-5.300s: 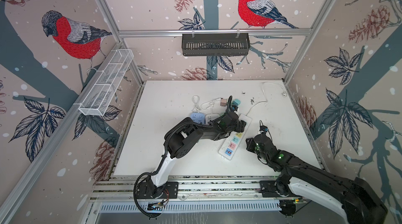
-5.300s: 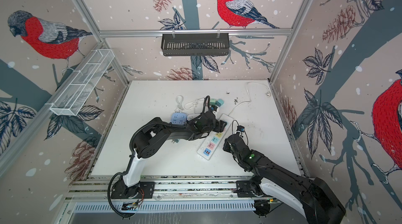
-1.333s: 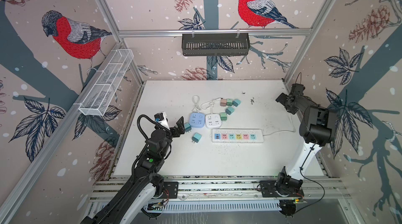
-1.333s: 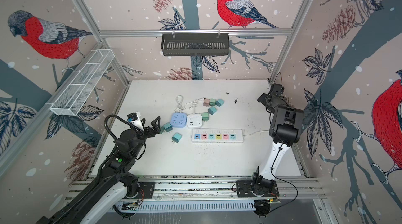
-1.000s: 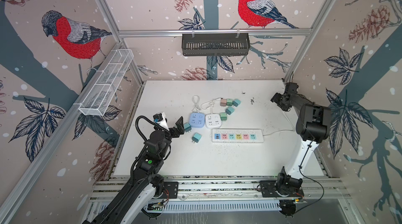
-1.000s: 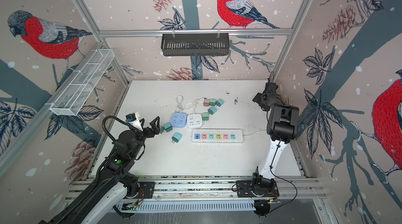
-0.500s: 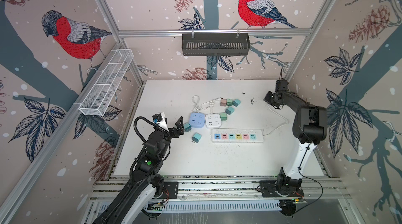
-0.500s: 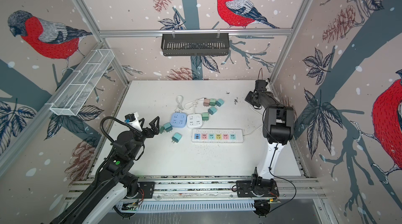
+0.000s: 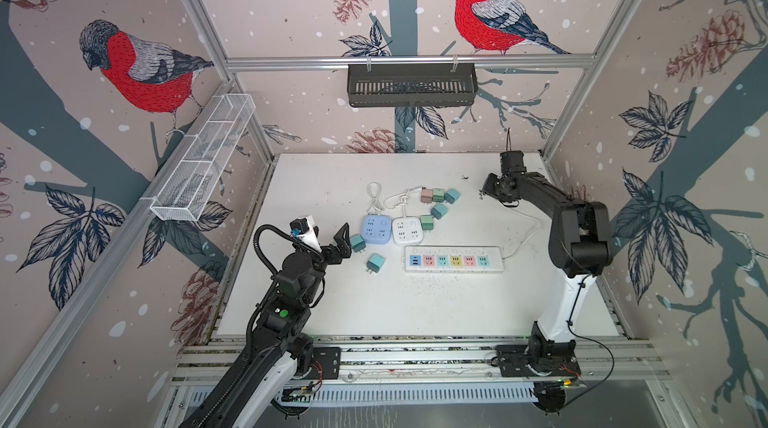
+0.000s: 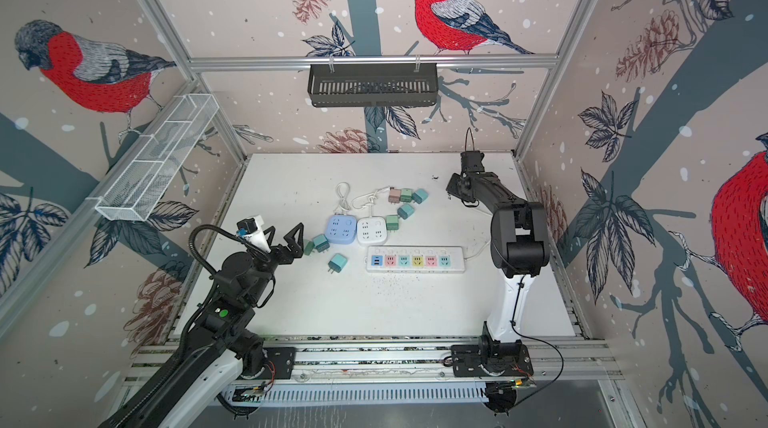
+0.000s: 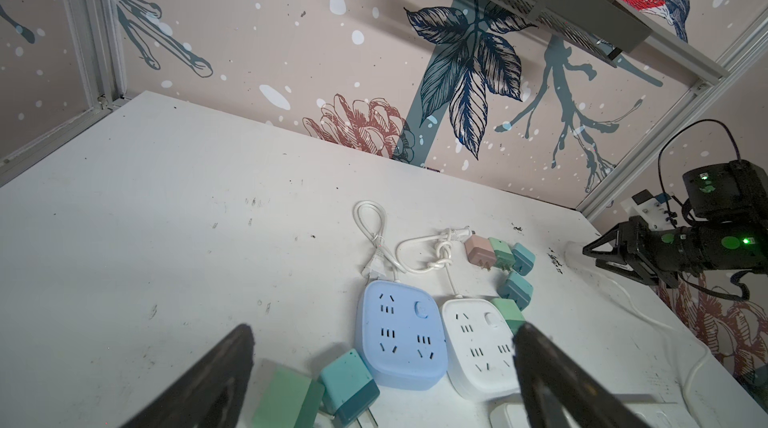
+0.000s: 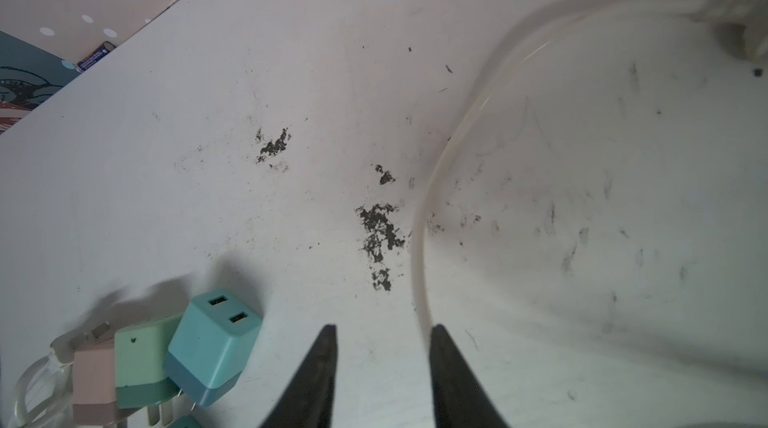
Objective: Insert the plug
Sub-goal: 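Move the right gripper over the teal plug adapter beside the adapters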
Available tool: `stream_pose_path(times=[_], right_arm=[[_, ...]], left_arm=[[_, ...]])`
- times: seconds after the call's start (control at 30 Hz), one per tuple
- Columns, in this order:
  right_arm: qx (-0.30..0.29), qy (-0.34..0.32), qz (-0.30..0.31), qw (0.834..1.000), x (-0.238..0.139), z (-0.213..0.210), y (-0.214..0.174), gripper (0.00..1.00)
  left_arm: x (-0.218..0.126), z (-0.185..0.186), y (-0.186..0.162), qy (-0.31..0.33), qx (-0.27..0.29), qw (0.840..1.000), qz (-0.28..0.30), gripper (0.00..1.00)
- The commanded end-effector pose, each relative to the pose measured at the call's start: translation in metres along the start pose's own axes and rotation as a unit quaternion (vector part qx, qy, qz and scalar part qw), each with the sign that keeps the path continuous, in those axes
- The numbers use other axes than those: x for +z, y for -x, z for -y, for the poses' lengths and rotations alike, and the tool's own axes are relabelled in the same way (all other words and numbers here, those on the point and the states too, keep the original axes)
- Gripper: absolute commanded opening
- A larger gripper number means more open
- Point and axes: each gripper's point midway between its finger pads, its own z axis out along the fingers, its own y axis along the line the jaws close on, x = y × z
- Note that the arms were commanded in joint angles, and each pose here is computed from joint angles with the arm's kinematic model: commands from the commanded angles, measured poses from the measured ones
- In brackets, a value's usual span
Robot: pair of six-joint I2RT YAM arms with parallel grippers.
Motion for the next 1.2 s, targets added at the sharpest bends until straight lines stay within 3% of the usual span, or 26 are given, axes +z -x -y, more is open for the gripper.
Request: stream_pose_path(times=[0.0,0.37,0.53,0.67,0.93,1.17], right_arm=[[-0.015,-0.018,0.009,1.000,-0.008,-0.007,-0.004,0.54],[-0.047,-0.005,0.064,0.997,-0.053,-0.061,-0.007,0.63],[-0.052,0.000,0.057,0.997,-0.035,-0.092,-0.021,0.67],[-0.064,-0.022,0.054,0.996,-0.017,-0.105,-0.027,0.69],[-0.061,-0.039,0.042,0.996,0.009,-0.107,-0.032,0.73],[-0.066,-0.045,0.026,0.996,0.027,-0.106,-0.039,0.76]], left_arm=[[0.000,-0.001,0.000,0.002,-0.009,1.000,0.000,0.97],[0.000,-0.010,0.001,0.028,-0.002,1.000,0.004,0.97],[-0.001,-0.030,-0.017,0.067,0.008,0.998,0.000,0.97],[0.000,-0.025,-0.033,0.031,0.005,0.999,0.005,0.97],[0.007,-0.034,-0.035,0.064,0.012,0.998,-0.009,0.97],[0.003,-0.032,-0.034,0.053,0.008,0.999,0.000,0.97]])
